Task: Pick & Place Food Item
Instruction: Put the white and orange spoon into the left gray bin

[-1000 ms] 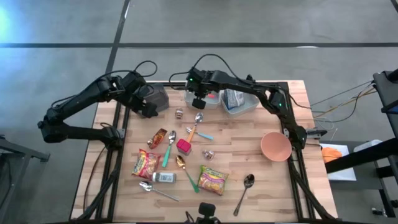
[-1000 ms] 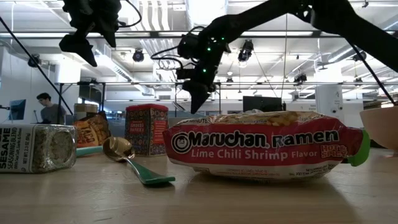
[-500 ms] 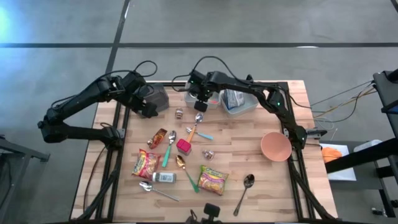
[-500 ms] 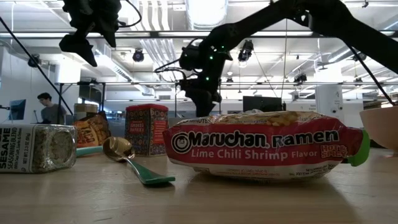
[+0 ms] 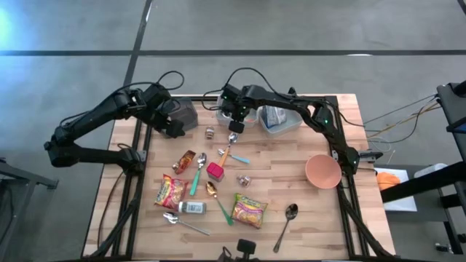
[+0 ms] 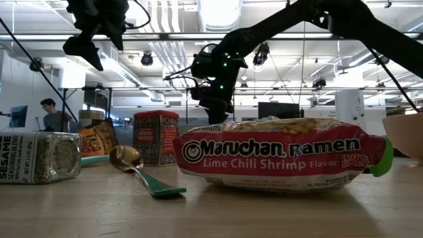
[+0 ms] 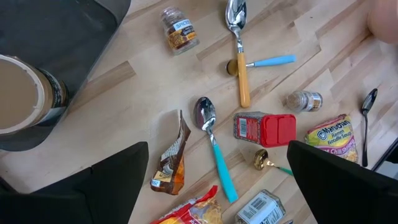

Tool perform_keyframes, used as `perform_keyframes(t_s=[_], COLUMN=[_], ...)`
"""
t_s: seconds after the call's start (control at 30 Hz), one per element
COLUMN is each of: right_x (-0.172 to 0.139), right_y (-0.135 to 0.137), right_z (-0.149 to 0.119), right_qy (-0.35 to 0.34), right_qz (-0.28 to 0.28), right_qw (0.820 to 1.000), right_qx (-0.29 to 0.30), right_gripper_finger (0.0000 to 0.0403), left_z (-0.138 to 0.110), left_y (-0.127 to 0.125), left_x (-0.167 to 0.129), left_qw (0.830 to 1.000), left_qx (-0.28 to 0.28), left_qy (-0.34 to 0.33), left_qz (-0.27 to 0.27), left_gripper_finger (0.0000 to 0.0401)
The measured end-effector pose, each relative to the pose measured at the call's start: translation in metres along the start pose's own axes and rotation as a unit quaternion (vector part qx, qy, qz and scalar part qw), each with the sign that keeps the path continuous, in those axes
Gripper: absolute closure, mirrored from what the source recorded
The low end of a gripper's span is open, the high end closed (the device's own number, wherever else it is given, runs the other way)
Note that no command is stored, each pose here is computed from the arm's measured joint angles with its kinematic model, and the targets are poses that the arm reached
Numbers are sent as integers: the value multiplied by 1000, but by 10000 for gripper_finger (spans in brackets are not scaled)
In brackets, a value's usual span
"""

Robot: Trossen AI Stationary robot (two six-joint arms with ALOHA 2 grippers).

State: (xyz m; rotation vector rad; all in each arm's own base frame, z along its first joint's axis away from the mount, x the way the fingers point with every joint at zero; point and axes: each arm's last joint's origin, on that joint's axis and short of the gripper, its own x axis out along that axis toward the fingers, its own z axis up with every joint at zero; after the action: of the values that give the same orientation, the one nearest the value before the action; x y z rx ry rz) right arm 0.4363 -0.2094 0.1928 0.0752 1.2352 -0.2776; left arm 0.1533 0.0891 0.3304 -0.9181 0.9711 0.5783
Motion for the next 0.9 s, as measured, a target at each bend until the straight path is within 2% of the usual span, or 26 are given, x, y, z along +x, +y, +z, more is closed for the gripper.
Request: perform_keyframes(t_s=[0.47,0.77,0.9], right_x=[10,11,11], right_y=[-1,-2,-5], right_z=[-7,-8,-8], right_qy=[10,10,5], right_qz=[1,5,23], right_qw=[1000,998,998], right_qx=[-16,-60,-55], right_gripper_finger=[392,392,392], left_z=[0,0,0], left_y=[0,0,0], left_x=[0,0,0], left_qw=[1000,1000,1000], left_qx=[0,0,0], left_qy=[0,0,0], left_qz=[0,0,0], left_gripper_finger=[14,14,14])
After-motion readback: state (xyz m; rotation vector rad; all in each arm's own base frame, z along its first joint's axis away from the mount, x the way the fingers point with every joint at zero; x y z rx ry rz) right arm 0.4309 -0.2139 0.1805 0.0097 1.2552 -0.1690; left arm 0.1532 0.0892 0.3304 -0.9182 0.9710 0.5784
